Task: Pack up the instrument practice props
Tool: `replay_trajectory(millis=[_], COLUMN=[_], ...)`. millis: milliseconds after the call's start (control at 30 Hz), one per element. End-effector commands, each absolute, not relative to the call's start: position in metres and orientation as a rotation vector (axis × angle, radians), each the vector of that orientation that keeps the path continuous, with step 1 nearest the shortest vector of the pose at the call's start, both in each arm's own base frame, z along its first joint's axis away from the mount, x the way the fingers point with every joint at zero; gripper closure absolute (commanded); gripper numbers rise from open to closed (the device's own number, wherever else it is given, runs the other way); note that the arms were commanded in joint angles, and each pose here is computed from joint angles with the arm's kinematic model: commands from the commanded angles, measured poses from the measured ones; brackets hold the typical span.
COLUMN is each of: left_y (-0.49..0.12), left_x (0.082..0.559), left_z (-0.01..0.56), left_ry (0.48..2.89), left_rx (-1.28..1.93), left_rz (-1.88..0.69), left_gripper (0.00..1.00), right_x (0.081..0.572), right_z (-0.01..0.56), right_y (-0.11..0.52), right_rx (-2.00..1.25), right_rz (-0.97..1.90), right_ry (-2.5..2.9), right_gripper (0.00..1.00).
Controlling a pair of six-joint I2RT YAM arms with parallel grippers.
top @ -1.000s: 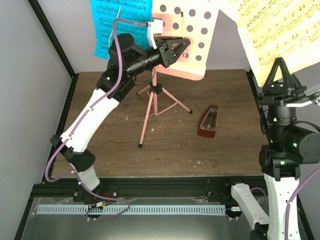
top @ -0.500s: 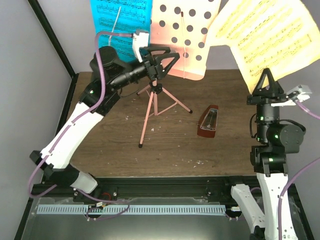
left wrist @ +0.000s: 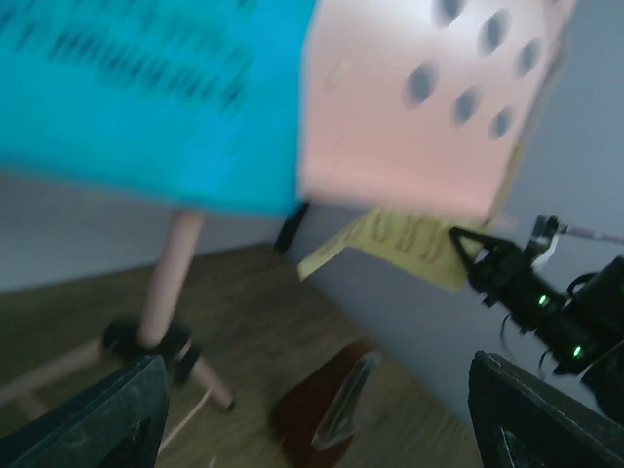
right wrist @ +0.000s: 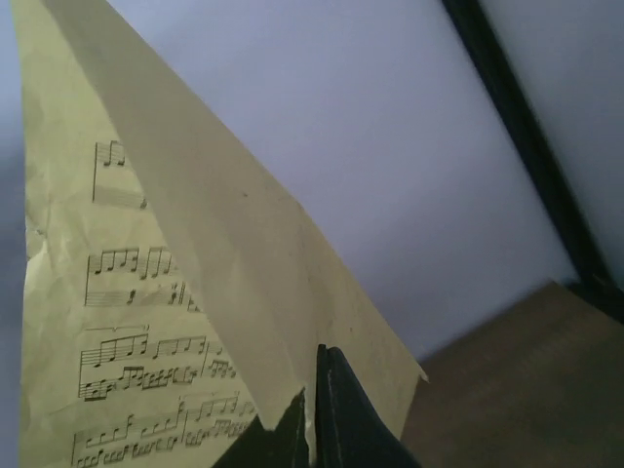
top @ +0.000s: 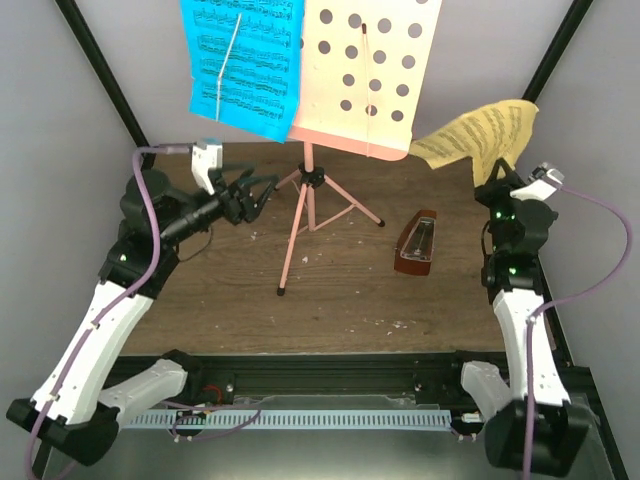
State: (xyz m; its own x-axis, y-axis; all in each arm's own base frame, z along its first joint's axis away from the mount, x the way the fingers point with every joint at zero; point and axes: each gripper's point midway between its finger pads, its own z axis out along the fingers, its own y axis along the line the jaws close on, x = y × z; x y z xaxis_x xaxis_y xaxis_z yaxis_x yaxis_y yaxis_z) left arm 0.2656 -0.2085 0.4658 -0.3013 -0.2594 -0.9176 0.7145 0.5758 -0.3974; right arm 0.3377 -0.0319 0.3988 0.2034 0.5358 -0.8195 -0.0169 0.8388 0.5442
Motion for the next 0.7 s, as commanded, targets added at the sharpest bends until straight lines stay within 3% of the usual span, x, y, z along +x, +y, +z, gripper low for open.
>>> replay_trajectory(millis=[0, 167, 333, 667], left_y=[-0.18, -0.15, -0.144, -0.13], left_x=[0.269, 0.272, 0.269, 0.272], left_z=[0.399, 0.334, 0.303, 0.273], left_ry=[1.743, 1.874, 1.923, 1.966], left_rx=[0.333, 0.245, 0.247, 0.262], left_rz=[-0.87, -0.71, -0.659, -0.518], left_gripper=[0.14, 0.14, 0.14, 0.14], right_x=[0.358, 0.363, 0.346, 0.305], right_z=[0.345, 0.268, 0.195, 0.136], right_y=[-0.062, -0.091, -0.103, -0.093], right_rx=[0.62, 0.807, 0.995, 1.212], right_rz=[0.528, 0.516, 0.522, 0.581], right_ry=[1.387, 1.487, 1.564, 1.559], right_gripper=[0.99, 0.99, 0.99, 0.99])
